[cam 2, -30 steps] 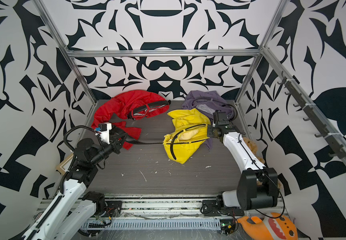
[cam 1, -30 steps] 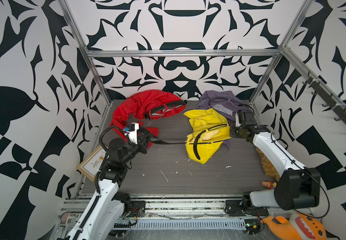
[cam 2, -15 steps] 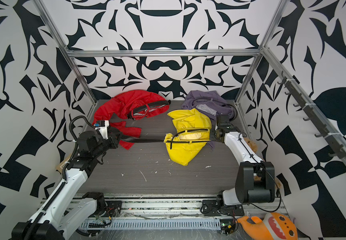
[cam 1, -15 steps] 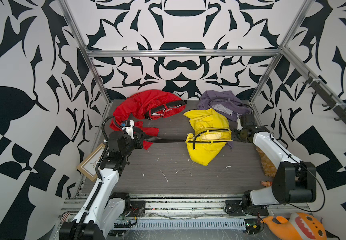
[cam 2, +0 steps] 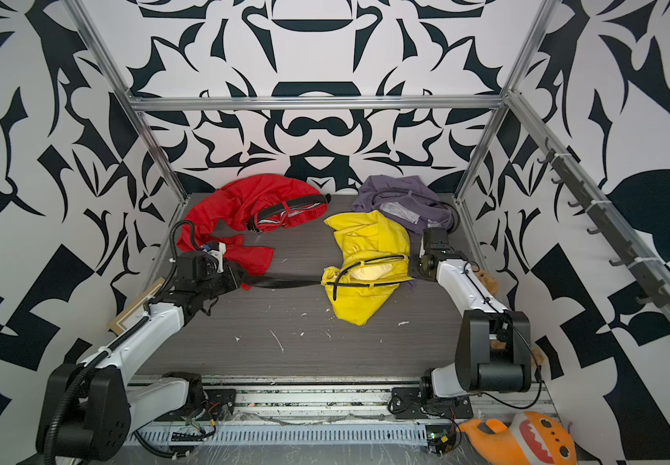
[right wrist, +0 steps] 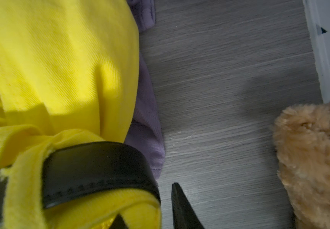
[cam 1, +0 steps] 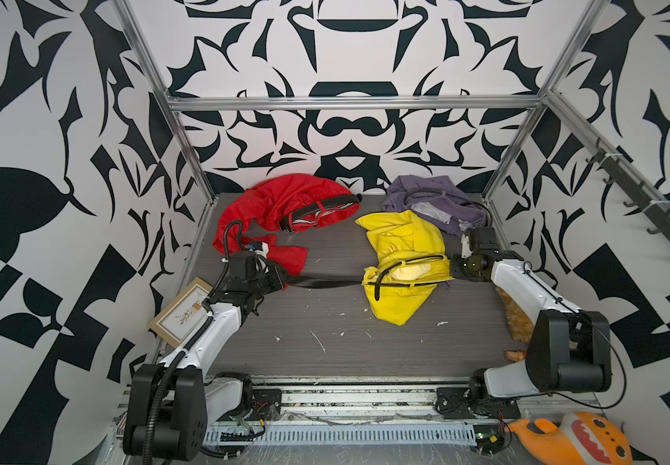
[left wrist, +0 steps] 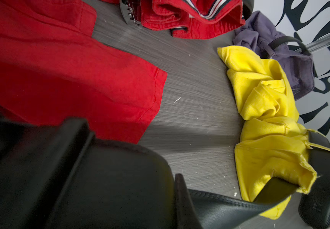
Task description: Remove the belt from the trousers
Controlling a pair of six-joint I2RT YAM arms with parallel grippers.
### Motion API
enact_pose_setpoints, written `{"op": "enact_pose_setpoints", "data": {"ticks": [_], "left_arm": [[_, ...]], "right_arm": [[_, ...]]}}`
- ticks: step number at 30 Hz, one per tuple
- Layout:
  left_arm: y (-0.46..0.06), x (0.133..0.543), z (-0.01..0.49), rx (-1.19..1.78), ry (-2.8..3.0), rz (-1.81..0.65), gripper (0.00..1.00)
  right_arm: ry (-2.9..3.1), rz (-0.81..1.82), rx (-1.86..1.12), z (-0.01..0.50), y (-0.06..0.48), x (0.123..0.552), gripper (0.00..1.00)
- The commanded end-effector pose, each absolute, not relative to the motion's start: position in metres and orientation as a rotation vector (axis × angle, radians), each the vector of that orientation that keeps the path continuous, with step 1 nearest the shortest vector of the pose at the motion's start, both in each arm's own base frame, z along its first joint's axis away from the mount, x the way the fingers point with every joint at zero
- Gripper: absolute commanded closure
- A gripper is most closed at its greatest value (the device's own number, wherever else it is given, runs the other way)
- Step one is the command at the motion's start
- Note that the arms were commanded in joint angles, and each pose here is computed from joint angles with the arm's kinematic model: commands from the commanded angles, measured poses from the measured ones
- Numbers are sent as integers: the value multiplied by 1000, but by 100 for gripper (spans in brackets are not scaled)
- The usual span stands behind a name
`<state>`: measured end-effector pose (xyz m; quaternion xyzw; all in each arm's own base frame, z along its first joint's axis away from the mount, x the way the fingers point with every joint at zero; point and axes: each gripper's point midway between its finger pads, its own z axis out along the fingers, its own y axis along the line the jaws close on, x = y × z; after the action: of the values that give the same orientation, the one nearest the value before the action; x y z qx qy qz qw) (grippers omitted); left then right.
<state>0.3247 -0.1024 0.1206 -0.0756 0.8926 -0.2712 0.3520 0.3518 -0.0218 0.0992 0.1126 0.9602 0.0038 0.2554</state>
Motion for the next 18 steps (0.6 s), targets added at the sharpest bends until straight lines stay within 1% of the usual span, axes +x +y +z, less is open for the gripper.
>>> {"op": "enact_pose_setpoints", "data": {"ticks": [1, 4, 5, 7, 9, 10, 11, 13, 15, 18], "left_arm": [[-89, 321, 98, -291, 2390, -608, 95], [-93, 313, 83, -301, 2458, -599, 84], [-94, 311, 80, -301, 2472, -587, 76], [-92, 307, 78, -307, 2499, -545, 54], [-88, 302, 84, -312, 2509, -487, 38], [-85, 301, 91, -304, 2500, -445, 32], [-85, 300, 101, -276, 2482, -415, 29], [-93, 301, 129, -160, 2424, -339, 17], [-111, 301, 156, 10, 2371, -276, 9], [-157, 301, 187, 329, 2319, -274, 7]], "right_arm": [[2544, -107, 364, 110, -45, 357, 70], [2549, -105, 342, 110, -41, 359, 69], [2550, -102, 333, 110, -39, 359, 69], [2554, -99, 319, 110, -36, 360, 68], [2557, -94, 305, 111, -34, 361, 68], [2558, -91, 293, 112, -31, 361, 68], [2558, -92, 286, 112, -30, 362, 68], [2558, -96, 268, 115, -27, 362, 67], [2558, -98, 250, 116, -24, 362, 67], [2554, -96, 235, 120, -21, 363, 67]]}}
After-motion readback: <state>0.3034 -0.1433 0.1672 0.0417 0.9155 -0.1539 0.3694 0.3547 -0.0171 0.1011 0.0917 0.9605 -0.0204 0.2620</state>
